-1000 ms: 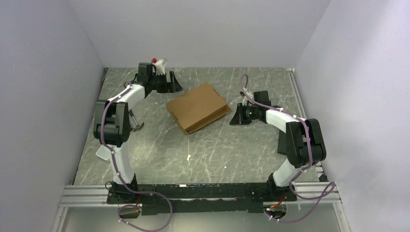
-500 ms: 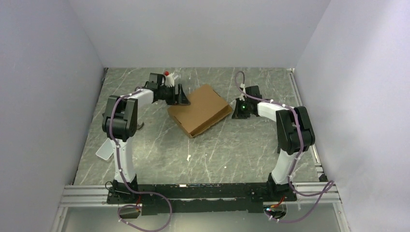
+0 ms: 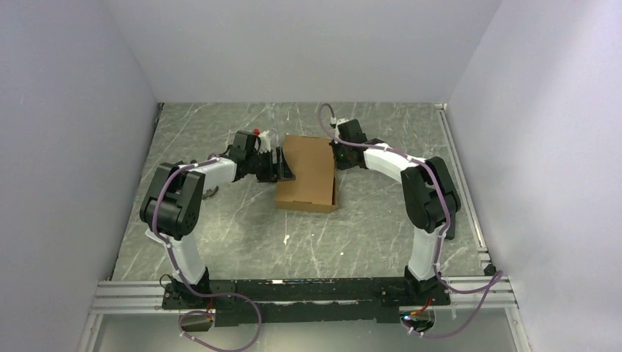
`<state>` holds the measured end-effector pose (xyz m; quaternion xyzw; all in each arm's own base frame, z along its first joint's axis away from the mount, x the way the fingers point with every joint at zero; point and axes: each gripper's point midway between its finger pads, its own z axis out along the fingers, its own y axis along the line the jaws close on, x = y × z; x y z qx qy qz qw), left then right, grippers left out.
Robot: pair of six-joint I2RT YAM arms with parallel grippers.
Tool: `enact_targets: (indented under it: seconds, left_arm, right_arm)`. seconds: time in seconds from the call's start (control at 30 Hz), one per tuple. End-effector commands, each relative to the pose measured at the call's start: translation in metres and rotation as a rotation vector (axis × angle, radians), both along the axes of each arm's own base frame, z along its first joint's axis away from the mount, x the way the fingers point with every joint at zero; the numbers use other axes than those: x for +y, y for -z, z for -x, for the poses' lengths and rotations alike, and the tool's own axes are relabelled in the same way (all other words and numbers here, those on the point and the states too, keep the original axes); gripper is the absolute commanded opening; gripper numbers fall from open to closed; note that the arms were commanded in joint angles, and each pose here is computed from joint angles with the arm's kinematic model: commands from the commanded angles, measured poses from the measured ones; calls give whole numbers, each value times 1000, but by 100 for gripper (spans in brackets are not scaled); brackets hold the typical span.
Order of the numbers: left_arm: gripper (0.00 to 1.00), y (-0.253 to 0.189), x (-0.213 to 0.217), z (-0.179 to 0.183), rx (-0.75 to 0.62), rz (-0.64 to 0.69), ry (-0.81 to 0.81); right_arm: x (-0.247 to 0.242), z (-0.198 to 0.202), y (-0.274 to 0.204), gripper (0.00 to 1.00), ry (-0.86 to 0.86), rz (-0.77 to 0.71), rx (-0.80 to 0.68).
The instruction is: Fold the paper box
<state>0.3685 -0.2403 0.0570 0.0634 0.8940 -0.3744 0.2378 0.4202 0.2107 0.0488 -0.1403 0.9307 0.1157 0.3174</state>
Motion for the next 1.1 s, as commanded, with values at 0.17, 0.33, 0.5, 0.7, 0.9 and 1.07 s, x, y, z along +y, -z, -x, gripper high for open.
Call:
enact_targets:
  seconds: [0.17,0.33,0.5,0.7,0.9,1.07]
  left_arm:
    - [79,-2,-6,10,14,-26,-97]
    - [85,-14,-9,1,-28,-2,-102]
    - [87,-20,-6,-16,-37,50,-109]
    - [86,-17,-11,-24,-29,65,-66]
    - [81,-7,-23,-20,2,97,-9]
    - [80,-3,-37,-10,16,98,36]
  right_arm:
    - [-74,-9,-27,0,-47,100,-114]
    - [-81,-30,-37,4,-82,83,-166]
    - [-60,-69,-29,4,-126,44,-143]
    - [-37,-101,-8,3,-145,54,-107]
    - [18,-83,-4,0,-242,196,-173]
    - [43,-79,-7,0,-279,255,-215]
